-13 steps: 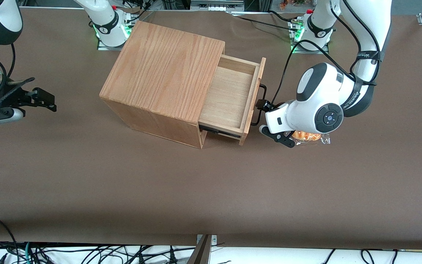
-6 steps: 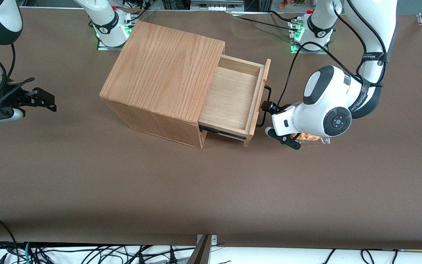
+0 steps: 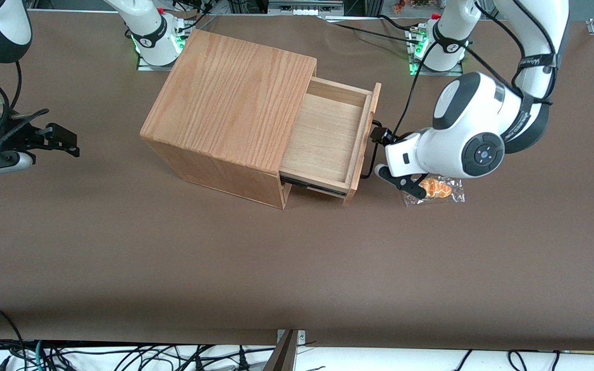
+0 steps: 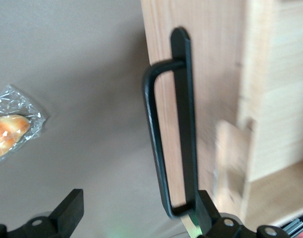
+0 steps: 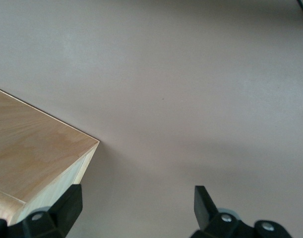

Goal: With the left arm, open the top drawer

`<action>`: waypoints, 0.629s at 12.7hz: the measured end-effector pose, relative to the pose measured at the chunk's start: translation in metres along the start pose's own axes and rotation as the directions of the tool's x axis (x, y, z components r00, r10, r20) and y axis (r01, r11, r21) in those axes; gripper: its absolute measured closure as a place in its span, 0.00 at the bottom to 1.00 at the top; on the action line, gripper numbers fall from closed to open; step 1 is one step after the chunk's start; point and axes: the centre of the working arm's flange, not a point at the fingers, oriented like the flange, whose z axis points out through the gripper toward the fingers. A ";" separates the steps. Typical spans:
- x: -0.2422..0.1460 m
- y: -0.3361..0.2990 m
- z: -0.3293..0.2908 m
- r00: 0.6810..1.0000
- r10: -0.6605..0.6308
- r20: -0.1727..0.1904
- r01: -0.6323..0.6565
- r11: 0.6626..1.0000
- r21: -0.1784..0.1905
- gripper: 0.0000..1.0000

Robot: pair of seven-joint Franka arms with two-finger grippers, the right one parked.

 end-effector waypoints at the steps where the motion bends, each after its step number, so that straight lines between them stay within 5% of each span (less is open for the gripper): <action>1: -0.009 0.005 -0.014 1.000 0.005 -0.015 -0.004 1.000 0.005 0.00; 3: -0.028 0.007 -0.045 0.998 -0.002 -0.060 0.003 1.000 0.027 0.00; 6: -0.066 -0.012 -0.094 0.990 -0.063 -0.129 0.082 0.986 0.143 0.00; 8: -0.091 -0.032 -0.117 0.979 -0.142 -0.149 0.168 0.970 0.177 0.00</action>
